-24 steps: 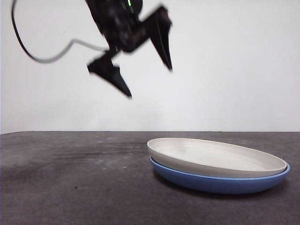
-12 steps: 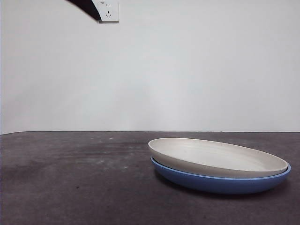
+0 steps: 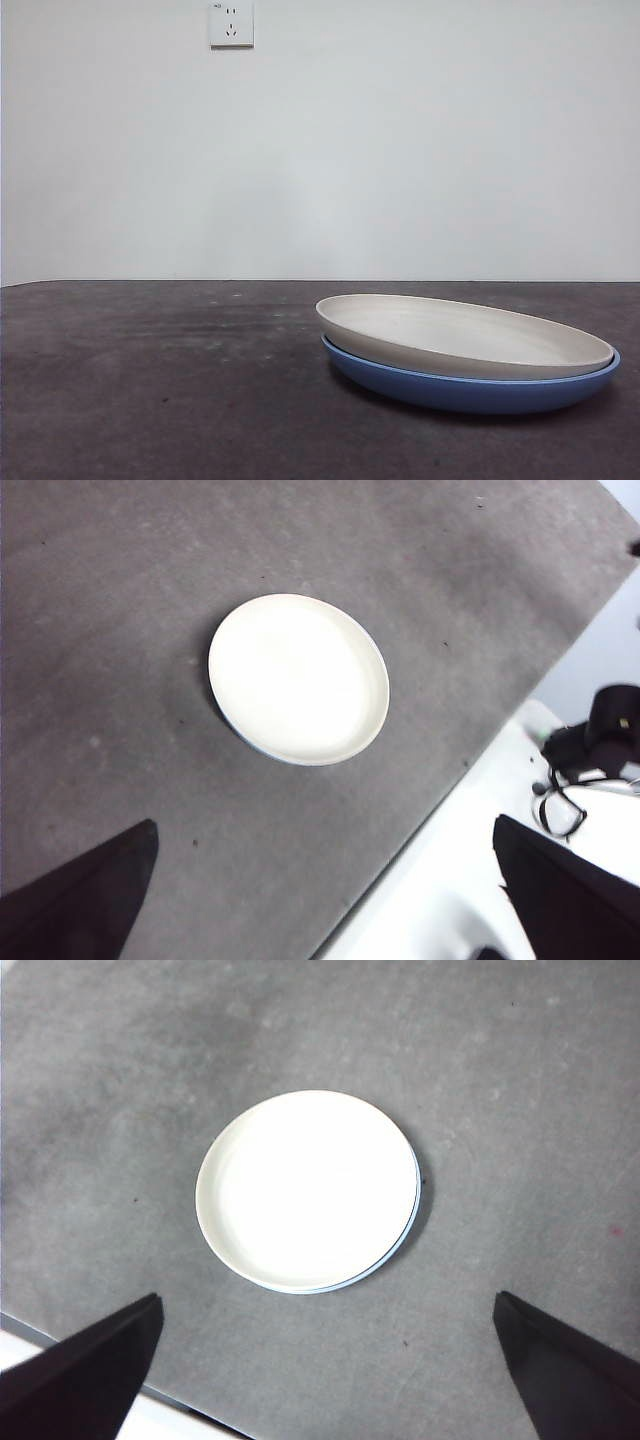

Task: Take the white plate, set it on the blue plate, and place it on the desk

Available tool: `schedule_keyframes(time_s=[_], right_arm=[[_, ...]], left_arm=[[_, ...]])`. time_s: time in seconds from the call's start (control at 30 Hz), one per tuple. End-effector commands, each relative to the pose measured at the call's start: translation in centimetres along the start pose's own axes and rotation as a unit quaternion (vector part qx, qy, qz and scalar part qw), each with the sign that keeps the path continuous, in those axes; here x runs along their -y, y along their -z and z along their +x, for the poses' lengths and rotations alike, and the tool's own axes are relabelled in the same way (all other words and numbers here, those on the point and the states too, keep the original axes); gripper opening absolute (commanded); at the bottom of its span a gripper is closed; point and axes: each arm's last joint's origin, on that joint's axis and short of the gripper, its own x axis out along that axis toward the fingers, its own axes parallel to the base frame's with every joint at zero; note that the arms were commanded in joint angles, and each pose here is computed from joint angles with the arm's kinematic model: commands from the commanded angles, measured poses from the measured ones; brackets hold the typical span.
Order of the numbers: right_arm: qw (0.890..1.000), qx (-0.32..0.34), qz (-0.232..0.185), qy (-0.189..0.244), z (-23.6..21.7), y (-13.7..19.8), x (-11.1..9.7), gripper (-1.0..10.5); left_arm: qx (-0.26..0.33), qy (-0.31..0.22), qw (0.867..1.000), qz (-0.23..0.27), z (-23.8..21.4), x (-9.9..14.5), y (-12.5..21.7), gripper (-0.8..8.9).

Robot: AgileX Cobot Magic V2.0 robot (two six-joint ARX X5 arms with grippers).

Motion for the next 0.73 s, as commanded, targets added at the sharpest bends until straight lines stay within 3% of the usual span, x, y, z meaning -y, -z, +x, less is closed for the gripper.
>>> schedule_keyframes(time_s=[0.03,0.4,0.53,0.73], right_arm=[[1.000,-0.005,0.002,0.000,0.5,-0.9,0.0,6.2],[0.995,-0.100,0.007,0.004,5.5,-3.2,0.8,6.2],[0.993,-0.118,0.010,-0.027,8.9,-3.5,1.4,6.2],[0.989,-0.145,0.025,-0.022,14.5,-2.7,3.0,6.2]], left_arm=[[-0.001,-0.001,1.000,0.013,-1.0,0.5,2.1,5.83],[0.050,-0.004,0.998,0.035,-3.1,1.6,10.9,5.83],[0.079,-0.005,0.996,0.042,-3.2,1.7,13.2,5.83],[0.104,-0.004,0.994,0.032,-2.6,1.6,16.0,5.83]])
